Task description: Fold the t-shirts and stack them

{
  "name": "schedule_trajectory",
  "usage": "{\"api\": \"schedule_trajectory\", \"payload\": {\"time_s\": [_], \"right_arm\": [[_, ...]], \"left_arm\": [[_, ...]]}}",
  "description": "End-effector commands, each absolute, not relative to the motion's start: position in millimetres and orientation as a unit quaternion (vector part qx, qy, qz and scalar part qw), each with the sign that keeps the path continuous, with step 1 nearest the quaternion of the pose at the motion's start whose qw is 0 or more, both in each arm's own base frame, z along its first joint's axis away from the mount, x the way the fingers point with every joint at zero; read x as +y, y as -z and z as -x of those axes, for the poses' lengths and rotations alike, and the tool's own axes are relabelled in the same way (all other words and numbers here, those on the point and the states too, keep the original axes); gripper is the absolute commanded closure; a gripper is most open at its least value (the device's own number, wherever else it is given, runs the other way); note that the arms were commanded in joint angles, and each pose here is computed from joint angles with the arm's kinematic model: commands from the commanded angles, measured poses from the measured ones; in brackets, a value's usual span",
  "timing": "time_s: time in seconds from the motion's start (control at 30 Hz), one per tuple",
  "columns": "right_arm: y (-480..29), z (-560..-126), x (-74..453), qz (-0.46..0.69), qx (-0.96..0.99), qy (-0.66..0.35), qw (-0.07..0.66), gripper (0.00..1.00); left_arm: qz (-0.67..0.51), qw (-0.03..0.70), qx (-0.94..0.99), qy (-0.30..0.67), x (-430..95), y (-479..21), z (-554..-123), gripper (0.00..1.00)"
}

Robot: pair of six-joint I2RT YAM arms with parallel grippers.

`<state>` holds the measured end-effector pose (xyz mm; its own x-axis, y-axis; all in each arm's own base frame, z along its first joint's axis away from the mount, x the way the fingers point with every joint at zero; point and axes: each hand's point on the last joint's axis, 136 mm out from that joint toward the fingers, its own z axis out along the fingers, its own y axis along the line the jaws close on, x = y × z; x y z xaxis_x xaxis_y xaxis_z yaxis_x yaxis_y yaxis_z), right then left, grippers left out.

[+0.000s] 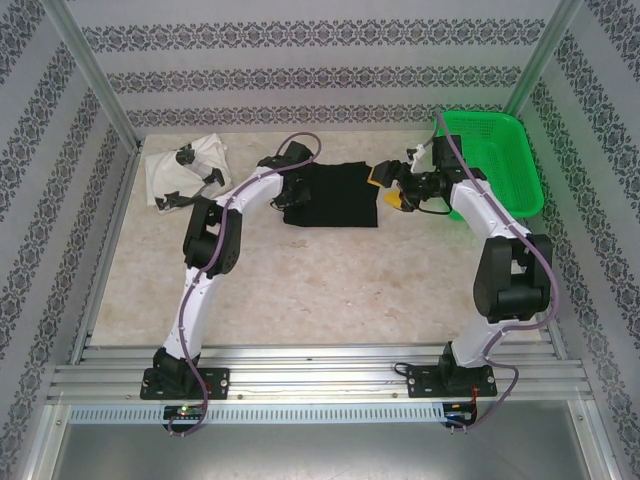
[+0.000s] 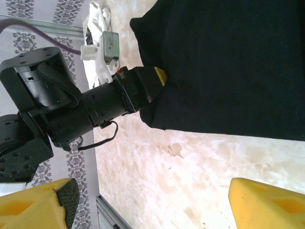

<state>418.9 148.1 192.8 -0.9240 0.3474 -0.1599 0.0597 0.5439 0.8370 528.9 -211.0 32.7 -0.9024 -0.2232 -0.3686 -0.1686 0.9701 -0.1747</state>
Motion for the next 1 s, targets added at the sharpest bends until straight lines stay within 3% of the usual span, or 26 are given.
{"api": "schedule_trajectory", "payload": {"time_s": [0.0, 0.03, 0.27, 0.63, 0.8, 0.83, 0.97], "right_arm": [[-202.7, -406.0, 145.9, -0.103, 0.863, -0.468, 0.160, 0.18], [-201.2, -403.9, 144.4, -0.104, 0.864, -0.466, 0.159, 0.18], [-191.0, -392.5, 136.6, -0.119, 0.867, -0.458, 0.155, 0.18], [-180.7, -386.0, 132.2, -0.143, 0.867, -0.450, 0.158, 0.18], [-180.1, -385.6, 135.7, -0.146, 0.861, -0.459, 0.162, 0.11], [-181.3, -386.3, 138.3, -0.143, 0.859, -0.463, 0.164, 0.02], [-188.0, -390.8, 150.7, -0.128, 0.850, -0.480, 0.175, 0.02]], "left_arm": [[0.056, 0.211, 0.976, 0.027, -200.3, -44.1, -532.9, 0.96], [0.052, 0.227, 0.972, 0.023, -197.2, -55.7, -538.5, 1.00], [0.015, 0.302, 0.953, 0.007, -180.2, -122.2, -560.6, 1.00], [-0.011, 0.336, 0.940, -0.063, -110.2, -190.5, -573.0, 1.00], [0.015, 0.340, 0.938, -0.063, -68.8, -203.9, -572.0, 1.00], [0.017, 0.343, 0.937, -0.064, -62.7, -206.9, -572.7, 1.00], [0.029, 0.346, 0.935, -0.066, -38.5, -216.4, -576.0, 1.00]]}}
